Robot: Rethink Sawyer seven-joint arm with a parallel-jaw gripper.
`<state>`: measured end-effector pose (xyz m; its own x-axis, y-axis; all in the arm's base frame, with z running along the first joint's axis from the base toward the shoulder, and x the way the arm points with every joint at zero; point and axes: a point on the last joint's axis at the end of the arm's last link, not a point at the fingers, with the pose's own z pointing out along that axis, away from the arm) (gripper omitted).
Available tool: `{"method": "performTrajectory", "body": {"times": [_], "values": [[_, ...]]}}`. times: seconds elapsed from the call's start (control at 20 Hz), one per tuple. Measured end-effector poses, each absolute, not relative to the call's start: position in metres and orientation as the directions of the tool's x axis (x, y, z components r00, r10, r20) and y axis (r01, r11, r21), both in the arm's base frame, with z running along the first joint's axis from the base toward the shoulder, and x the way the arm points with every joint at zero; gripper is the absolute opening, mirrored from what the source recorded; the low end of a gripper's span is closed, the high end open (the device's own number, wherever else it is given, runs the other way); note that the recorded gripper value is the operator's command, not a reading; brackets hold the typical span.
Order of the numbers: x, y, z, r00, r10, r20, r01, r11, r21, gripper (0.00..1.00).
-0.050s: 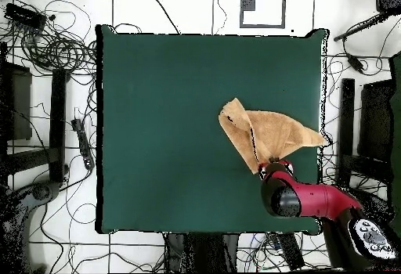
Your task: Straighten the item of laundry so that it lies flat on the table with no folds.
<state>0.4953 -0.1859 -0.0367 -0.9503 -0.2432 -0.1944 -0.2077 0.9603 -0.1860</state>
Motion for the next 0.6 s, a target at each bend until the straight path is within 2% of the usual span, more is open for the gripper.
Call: {"method": "performTrajectory", "body": {"times": [0.6], "values": [[0.478,-0.136,-0.033,-0.951,-0.288,-0.114,-0.270,0.951,-0.151,0.00]]}}
